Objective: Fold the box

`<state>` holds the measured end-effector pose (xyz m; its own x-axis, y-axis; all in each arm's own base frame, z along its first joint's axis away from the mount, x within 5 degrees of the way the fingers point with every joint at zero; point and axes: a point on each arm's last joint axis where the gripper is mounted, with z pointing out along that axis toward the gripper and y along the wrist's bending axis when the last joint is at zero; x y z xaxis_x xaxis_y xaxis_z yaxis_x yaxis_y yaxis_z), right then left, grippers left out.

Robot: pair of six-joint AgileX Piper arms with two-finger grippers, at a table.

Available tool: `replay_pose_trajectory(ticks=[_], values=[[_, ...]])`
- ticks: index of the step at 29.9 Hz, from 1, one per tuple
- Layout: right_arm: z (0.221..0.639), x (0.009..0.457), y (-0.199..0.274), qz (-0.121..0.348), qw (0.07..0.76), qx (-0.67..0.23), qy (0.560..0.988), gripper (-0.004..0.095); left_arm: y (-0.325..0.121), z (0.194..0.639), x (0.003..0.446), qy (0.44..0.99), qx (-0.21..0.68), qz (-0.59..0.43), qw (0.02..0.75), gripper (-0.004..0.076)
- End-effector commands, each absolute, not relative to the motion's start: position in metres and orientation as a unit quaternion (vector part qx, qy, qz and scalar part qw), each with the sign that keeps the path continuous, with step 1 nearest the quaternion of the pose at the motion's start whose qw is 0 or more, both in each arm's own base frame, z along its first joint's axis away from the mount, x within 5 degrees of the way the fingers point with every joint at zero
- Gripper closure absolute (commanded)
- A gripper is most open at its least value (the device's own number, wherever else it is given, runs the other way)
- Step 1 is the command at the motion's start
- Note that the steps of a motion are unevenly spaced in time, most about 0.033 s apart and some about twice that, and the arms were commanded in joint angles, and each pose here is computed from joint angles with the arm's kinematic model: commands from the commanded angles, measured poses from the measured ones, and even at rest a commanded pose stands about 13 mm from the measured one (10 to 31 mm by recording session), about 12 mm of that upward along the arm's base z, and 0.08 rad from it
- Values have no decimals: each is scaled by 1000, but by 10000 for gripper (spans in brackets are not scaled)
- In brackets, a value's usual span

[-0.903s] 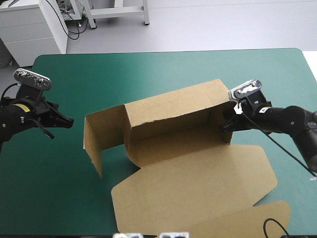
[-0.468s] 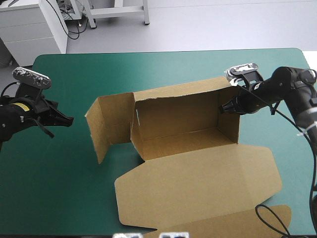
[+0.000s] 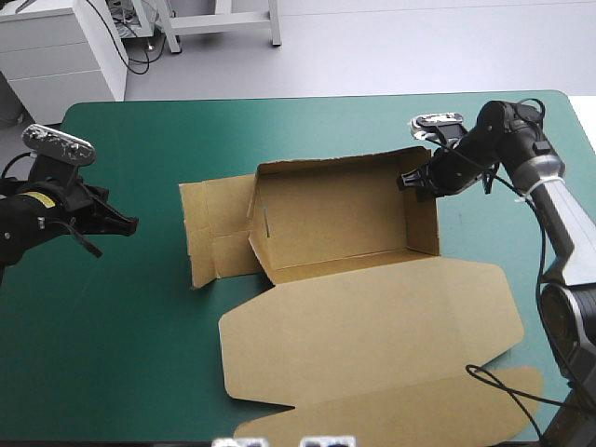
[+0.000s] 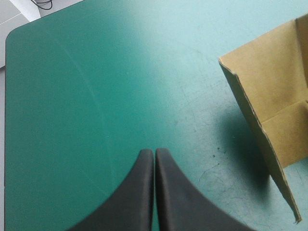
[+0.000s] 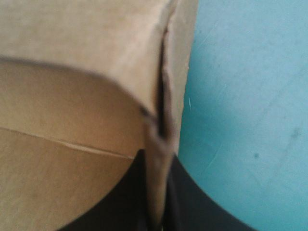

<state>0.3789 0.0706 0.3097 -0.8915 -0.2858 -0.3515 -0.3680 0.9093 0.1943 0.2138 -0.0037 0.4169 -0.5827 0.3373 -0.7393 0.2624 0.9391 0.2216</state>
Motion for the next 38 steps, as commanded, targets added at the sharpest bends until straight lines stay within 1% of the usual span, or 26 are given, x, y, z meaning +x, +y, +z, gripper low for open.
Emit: replay_pose_trajectory(ticks=[1,4,7,10,12,14,15,19,21,25,28,31,35,38], values=[[311,387,74,138,150,-167,965,923,-4,432,211,867,160,48,470,731],[309,395,75,140,164,-170,962,912,-4,432,210,867,161,47,469,731],[312,398,76,140,183,-186,955,790,-4,432,211,866,160,46,470,731],[312,399,76,140,189,-185,954,578,-5,432,211,866,163,47,470,731],[312,399,76,137,192,-191,953,415,-5,433,211,865,163,47,472,731],[313,399,76,136,194,-193,952,297,-5,433,211,865,163,47,472,731],[314,399,76,136,196,-194,952,275,-5,433,211,865,163,47,472,731],[329,396,76,137,187,-201,952,282,-5,432,211,865,163,47,471,731],[341,394,76,139,203,-182,952,282,-5,432,211,866,162,46,470,731],[362,382,75,137,230,-193,944,283,-5,432,210,868,163,45,468,731],[373,373,78,111,243,-208,941,282,-5,432,211,867,162,45,469,731],[375,369,87,85,242,-225,940,281,-5,432,211,866,162,44,470,731],[365,371,102,48,227,-235,944,281,-5,432,211,867,162,44,469,731],[352,379,102,31,211,-219,952,281,-5,432,210,867,161,41,470,731]])
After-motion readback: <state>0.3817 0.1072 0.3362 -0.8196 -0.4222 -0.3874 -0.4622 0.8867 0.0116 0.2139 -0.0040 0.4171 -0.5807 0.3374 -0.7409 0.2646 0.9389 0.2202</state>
